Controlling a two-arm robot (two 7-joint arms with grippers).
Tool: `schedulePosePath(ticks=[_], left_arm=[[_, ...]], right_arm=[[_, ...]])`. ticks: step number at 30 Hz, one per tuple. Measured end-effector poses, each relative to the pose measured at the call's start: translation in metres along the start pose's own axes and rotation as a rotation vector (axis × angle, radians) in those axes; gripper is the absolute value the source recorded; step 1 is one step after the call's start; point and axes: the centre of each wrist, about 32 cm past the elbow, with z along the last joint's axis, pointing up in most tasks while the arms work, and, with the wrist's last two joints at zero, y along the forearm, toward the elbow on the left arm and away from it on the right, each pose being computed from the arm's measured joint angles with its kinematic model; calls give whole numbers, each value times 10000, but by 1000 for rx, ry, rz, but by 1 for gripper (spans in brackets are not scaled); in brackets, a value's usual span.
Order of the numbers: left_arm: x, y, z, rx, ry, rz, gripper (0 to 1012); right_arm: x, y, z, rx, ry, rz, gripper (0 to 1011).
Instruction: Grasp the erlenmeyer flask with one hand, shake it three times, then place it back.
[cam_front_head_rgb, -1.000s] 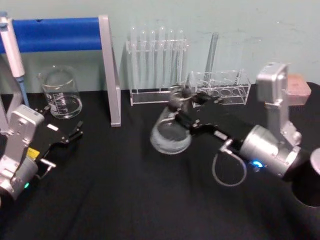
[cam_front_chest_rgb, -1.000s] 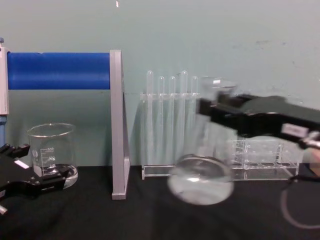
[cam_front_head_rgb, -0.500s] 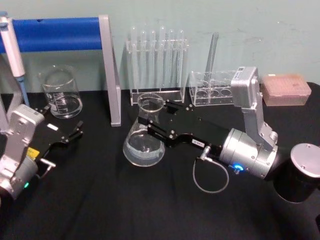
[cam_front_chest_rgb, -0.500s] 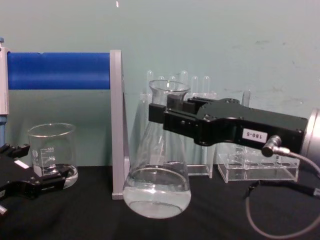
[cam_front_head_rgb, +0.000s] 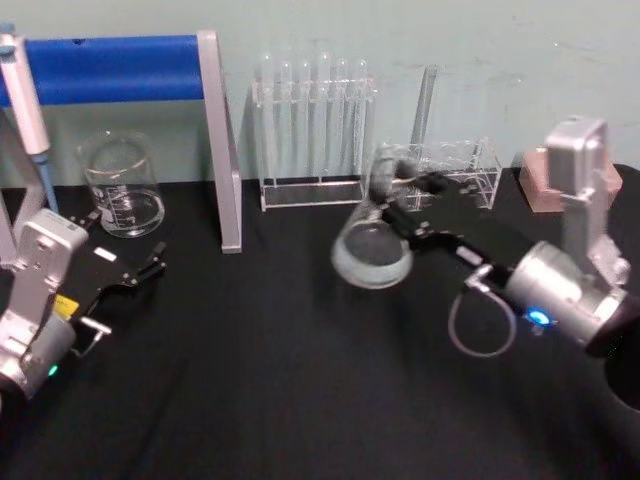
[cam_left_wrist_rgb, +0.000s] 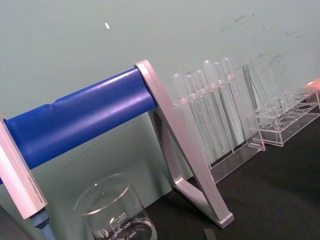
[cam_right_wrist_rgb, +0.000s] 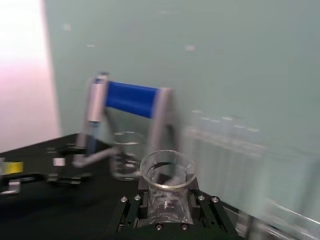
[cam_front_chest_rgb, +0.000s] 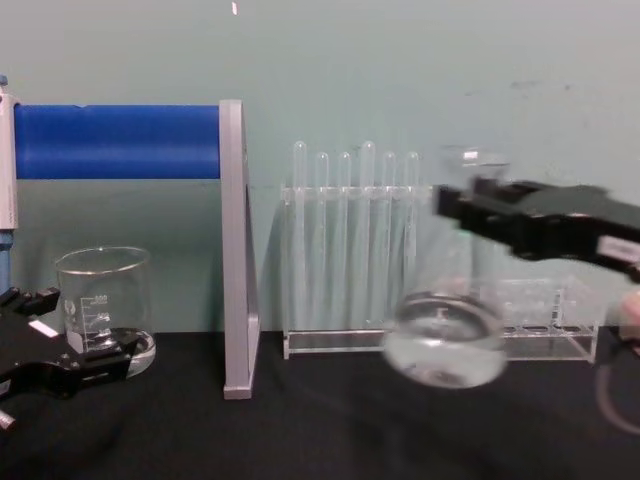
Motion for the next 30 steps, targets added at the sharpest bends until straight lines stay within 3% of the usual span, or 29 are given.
schedulePosePath(ticks=[5,6,9,15,23,30], left_arm=[[0,0,0,0,0,0,1001],[0,0,0,0,0,0,1001],[0,0,0,0,0,0,1001],[0,0,0,0,0,0,1001],[0,0,0,0,0,0,1001],[0,0,0,0,0,0,1001]], right_arm=[[105,-256,15,-14,-22,-169,448],[105,-256,15,-14,-22,-169,448],[167,-446,26,-28,-31,-290,448],[225,-655,39,-41,-43,-427,448],[251,-685,37,-44,-44,-462,448],[262,-531,17,-45,-37,-388,448]])
